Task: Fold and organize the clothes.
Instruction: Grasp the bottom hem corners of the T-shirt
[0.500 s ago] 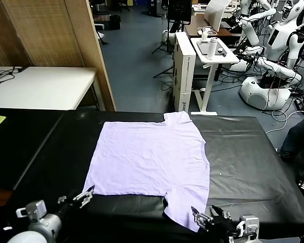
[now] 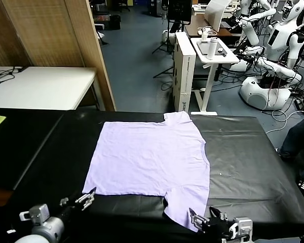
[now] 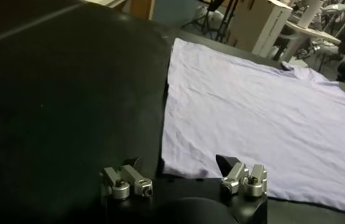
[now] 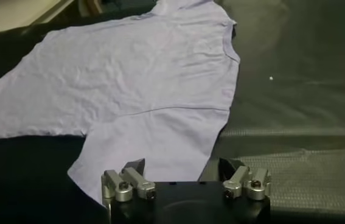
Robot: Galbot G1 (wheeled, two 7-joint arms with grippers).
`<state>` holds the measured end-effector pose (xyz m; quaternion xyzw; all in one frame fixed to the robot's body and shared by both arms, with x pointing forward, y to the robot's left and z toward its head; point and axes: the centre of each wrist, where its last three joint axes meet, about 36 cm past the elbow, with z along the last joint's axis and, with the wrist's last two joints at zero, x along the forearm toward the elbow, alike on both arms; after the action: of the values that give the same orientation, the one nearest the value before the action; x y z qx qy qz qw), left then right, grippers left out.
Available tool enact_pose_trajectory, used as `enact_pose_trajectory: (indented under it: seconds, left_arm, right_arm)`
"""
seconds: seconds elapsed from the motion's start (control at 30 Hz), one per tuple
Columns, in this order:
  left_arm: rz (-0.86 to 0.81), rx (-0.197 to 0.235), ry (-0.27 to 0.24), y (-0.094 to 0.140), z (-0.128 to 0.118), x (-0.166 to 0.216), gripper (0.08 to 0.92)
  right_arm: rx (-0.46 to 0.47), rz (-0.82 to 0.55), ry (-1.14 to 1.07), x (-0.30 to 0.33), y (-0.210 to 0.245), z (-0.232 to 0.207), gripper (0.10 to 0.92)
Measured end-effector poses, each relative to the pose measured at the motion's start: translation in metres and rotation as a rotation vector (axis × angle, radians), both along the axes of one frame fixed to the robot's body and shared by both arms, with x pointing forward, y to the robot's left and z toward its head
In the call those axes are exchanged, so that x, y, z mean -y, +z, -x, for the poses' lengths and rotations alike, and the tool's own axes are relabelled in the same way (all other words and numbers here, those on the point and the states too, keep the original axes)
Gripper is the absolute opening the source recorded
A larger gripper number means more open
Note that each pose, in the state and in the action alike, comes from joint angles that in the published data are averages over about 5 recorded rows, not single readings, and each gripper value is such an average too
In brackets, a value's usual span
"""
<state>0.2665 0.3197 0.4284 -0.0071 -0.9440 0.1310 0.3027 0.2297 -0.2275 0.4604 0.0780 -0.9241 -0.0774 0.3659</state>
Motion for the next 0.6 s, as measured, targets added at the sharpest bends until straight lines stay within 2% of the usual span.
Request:
enact_pose_trajectory:
  seconds: [0.13,0.23,0.27,0.4,0.5,0.6]
  left_arm:
    - [-0.001,-0.002,0.002,0.000,0.000,0.000,0.784]
    - [-0.001,-0.006,0.003,-0.001,0.001,0.000,0.700]
    - [0.000,-0.007,0.003,-0.001,0.001,0.000,0.658]
    - [0.000,-0.013,0.004,-0.002,0.002,0.001,0.410]
    - [0.000,-0.016,0.003,-0.003,0.002,0.001,0.248]
    - [0.001,-0.017,0.002,-0.003,0.002,0.001,0.167]
  right_arm:
    - [-0.002,0.001,-0.005,0.001,-0.001,0.002,0.643]
    - [-0.002,0.004,-0.009,0.001,-0.001,0.004,0.478]
    - [-0.002,0.005,-0.011,0.002,0.000,0.005,0.402]
    - [0.005,0.012,-0.022,0.004,0.004,0.007,0.190]
    - [0.014,0.019,-0.030,0.006,0.008,0.009,0.138]
    - [0.021,0.029,-0.040,0.008,0.014,0.013,0.138]
